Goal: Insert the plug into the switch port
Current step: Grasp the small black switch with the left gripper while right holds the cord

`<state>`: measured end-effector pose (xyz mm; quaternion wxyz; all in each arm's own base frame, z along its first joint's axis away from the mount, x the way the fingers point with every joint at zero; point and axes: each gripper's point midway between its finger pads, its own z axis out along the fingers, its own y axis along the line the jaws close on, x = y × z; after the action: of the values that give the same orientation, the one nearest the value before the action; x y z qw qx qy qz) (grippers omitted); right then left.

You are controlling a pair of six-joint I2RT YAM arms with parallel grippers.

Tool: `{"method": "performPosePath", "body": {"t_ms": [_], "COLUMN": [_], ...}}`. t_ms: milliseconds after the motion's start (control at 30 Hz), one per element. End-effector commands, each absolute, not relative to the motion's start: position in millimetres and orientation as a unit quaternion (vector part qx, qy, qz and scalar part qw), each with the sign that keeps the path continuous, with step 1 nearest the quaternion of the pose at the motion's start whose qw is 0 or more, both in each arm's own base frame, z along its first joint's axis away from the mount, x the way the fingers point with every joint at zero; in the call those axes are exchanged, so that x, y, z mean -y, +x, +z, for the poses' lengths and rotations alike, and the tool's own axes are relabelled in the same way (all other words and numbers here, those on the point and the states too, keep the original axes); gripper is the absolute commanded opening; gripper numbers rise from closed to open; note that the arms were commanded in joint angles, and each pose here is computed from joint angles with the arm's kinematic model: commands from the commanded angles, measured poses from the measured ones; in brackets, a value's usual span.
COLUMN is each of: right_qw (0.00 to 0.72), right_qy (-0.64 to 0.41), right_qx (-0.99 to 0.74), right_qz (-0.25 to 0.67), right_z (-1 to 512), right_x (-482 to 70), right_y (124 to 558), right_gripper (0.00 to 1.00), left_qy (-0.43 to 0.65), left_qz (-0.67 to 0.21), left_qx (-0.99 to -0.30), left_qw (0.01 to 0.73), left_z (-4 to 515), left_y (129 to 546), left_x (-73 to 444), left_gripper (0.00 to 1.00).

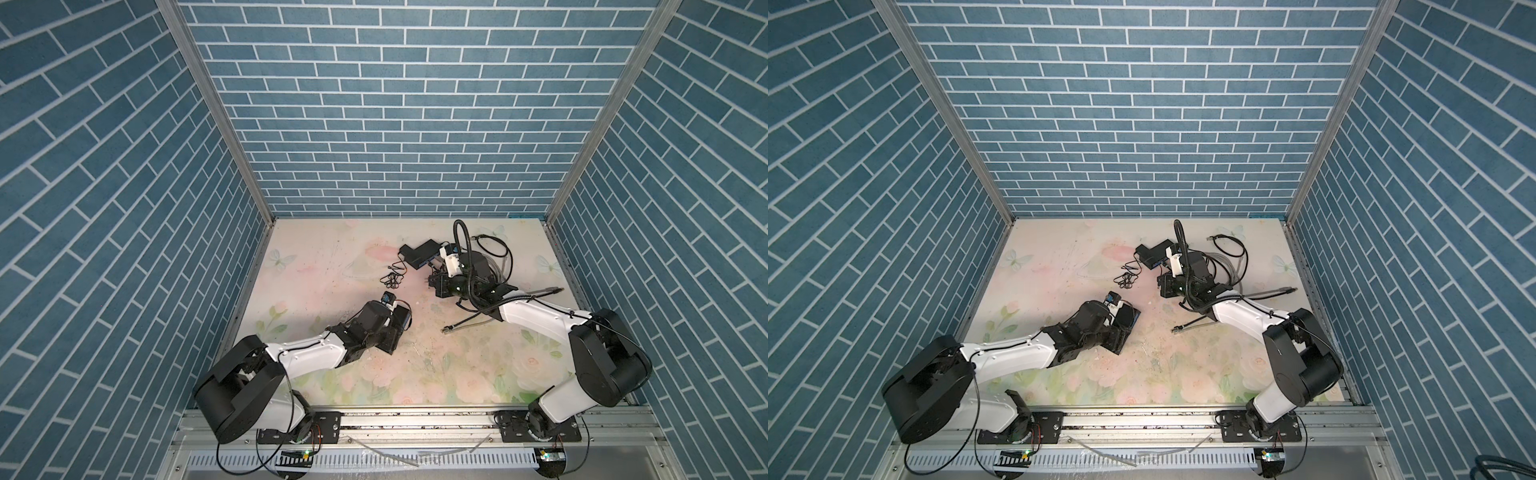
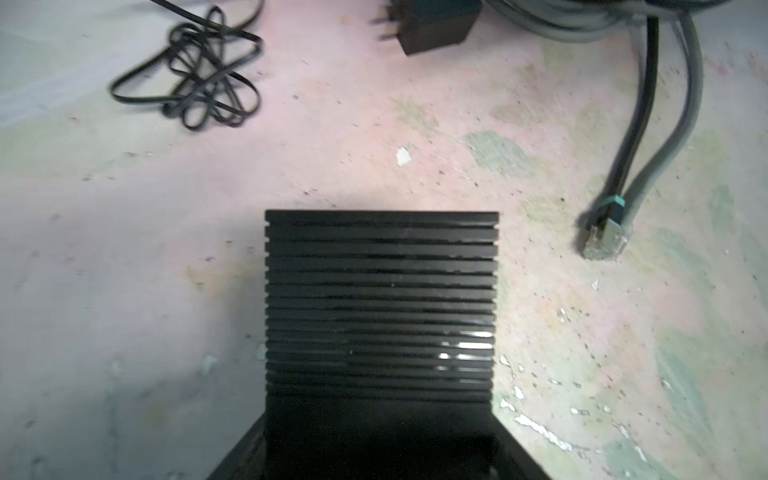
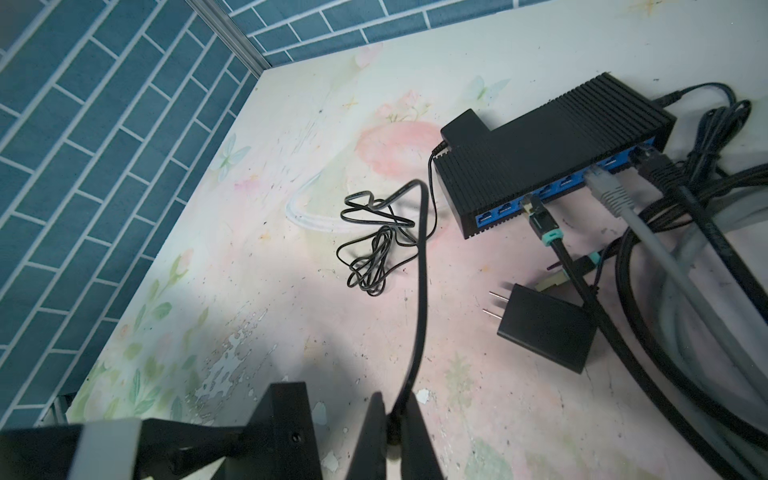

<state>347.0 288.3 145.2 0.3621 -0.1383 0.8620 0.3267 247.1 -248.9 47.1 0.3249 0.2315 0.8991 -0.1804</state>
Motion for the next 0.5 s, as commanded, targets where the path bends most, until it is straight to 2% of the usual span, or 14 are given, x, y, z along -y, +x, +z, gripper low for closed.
{"method": "performPosePath", "body": {"t_ms": [0, 467], "right_qw": [0.362, 0.390], "right_qy": [-0.128, -0.137], "right_qx": [-0.859, -0.834], "right_qz": [0.339, 0.365], "right_z": [146.8, 150.4], "right_x": [-286.1, -283.0], "right_y": [344.8, 335.3], "right_gripper": [0.00, 0.00], "left_qy": [0.263, 0.288], "left_qz": [-0.208, -0.244], "left_qx": [-0.869, -0.811], "left_qw": [0.365, 0.447], "left_z": [69.3, 98.6], "left_y": [256.6, 270.0], "left_x": [277.9, 299.3], "left_gripper": [0.46, 0.47]}}
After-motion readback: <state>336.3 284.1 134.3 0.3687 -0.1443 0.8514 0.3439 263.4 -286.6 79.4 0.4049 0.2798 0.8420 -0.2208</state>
